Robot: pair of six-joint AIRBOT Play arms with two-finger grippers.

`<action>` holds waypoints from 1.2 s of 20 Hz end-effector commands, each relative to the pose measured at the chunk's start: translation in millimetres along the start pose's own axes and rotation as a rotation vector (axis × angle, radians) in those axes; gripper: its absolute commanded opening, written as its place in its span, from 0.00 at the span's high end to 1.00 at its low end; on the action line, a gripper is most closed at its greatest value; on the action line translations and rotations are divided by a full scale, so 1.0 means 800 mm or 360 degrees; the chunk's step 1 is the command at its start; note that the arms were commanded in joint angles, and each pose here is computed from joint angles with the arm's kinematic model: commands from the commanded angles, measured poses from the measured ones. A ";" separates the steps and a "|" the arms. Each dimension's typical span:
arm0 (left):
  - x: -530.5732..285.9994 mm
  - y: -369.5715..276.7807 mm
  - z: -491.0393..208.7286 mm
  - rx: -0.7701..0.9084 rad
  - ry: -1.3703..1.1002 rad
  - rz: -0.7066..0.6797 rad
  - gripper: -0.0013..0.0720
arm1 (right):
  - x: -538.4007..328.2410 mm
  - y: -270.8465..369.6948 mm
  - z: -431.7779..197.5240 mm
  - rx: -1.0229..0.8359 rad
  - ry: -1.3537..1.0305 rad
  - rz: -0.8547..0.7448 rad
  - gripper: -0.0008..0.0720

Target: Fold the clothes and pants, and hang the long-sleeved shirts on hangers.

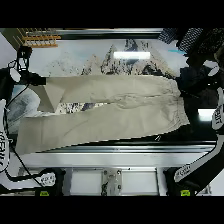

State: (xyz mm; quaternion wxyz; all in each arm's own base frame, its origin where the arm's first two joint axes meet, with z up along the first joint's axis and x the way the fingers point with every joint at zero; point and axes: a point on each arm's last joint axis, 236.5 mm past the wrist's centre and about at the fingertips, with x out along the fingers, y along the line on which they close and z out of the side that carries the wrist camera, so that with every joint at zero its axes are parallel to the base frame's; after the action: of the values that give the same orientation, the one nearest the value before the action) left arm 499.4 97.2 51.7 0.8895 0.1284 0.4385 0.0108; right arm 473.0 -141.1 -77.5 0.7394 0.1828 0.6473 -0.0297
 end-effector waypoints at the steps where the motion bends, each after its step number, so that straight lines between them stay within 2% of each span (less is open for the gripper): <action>1: 0.000 -0.017 0.008 0.0039 -0.0018 -0.0023 0.98 | -0.055 -0.043 -0.031 -0.0058 0.0068 -0.0288 0.96; 6: -0.002 -0.047 0.023 0.0100 -0.0064 -0.0063 0.98 | -0.074 -0.067 -0.110 -0.0028 0.0203 -0.0451 0.96; 12: -0.001 -0.050 0.026 0.0107 -0.0072 -0.0067 0.98 | -0.062 -0.092 -0.172 0.0079 0.0319 -0.0470 0.95; 13: -0.001 -0.050 0.026 0.0107 -0.0073 -0.0067 0.98 | -0.062 -0.092 -0.168 0.0075 0.0293 -0.0470 0.88; 14: -0.001 -0.050 0.026 0.0107 -0.0073 -0.0068 0.98 | -0.063 -0.089 -0.161 0.0050 0.0259 -0.0457 0.52; 15: -0.001 -0.050 0.026 0.0107 -0.0073 -0.0068 0.98 | -0.065 -0.083 -0.154 0.0003 0.0230 -0.0436 0.20; 16: -0.001 -0.050 0.026 0.0107 -0.0073 -0.0068 0.98 | -0.071 -0.077 -0.143 -0.0045 0.0189 -0.0425 0.16; 24: -0.001 -0.051 0.023 0.0107 -0.0057 -0.0072 0.98 | -0.097 0.008 -0.017 -0.0519 -0.0248 -0.0238 0.16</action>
State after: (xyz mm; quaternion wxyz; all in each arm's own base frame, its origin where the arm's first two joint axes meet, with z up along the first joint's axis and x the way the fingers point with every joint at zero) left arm 511.0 53.9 54.6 0.8942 0.1489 0.4215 -0.0257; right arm 408.8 -160.7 -12.5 0.7670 0.0355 0.6391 -0.0441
